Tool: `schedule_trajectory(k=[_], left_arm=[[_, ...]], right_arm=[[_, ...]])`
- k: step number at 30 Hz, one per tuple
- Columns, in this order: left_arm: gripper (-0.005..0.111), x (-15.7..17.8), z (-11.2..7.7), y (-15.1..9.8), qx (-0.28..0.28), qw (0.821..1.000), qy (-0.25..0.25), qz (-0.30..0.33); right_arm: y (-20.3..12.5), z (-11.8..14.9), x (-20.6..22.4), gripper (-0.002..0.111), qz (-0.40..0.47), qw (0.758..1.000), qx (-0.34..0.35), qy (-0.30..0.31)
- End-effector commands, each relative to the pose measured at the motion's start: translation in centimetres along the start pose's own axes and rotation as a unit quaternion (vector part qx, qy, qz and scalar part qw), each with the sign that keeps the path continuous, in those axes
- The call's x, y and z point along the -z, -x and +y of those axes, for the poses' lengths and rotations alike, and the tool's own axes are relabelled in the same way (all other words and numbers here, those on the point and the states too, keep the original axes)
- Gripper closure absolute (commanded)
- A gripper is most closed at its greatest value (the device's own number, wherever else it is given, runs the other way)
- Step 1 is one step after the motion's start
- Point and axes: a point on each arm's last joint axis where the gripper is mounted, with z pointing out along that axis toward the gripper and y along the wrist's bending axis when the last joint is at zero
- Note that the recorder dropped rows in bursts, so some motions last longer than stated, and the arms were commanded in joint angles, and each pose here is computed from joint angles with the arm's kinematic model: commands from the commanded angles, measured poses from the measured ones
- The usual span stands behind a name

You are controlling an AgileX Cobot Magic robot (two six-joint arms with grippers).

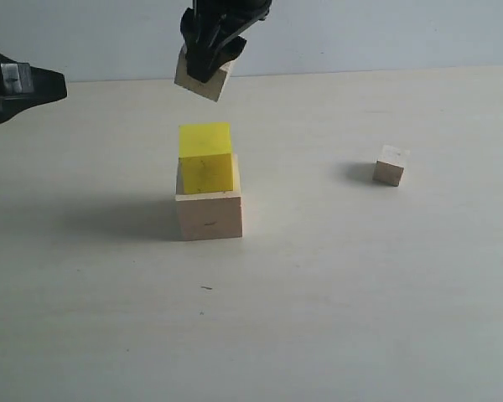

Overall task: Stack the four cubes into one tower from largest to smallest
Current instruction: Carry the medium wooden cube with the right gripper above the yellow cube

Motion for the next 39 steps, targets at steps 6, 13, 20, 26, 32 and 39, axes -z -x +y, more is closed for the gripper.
schedule_trajectory(k=[6, 13, 20, 26, 32, 39], left_arm=[[0.107, 0.12, -0.07, -0.13, -0.009, 1.0, -0.002, 0.0], [0.107, 0.12, -0.07, -0.13, -0.009, 1.0, -0.002, 0.0], [0.107, 0.12, -0.07, -0.13, -0.009, 1.0, -0.002, 0.0], [0.107, 0.12, -0.07, -0.13, -0.009, 1.0, -0.002, 0.0], [0.107, 0.12, -0.07, -0.13, -0.009, 1.0, -0.002, 0.0], [0.107, 0.12, -0.07, -0.13, -0.009, 1.0, -0.002, 0.0]], right_arm=[[0.77, 0.85, 0.15, 0.108, 0.007, 0.999, 0.031, -0.019], [0.64, 0.67, 0.16, 0.108, 0.014, 0.999, 0.03, -0.029], [0.63, 0.64, 0.17, 0.108, 0.013, 0.998, -0.046, -0.031], [0.63, 0.64, 0.17, 0.108, 0.013, 0.999, -0.039, -0.031], [0.63, 0.65, 0.17, 0.108, 0.012, 0.999, -0.04, -0.031], [0.7, 0.74, 0.16, 0.108, 0.008, 0.998, -0.063, -0.026]])
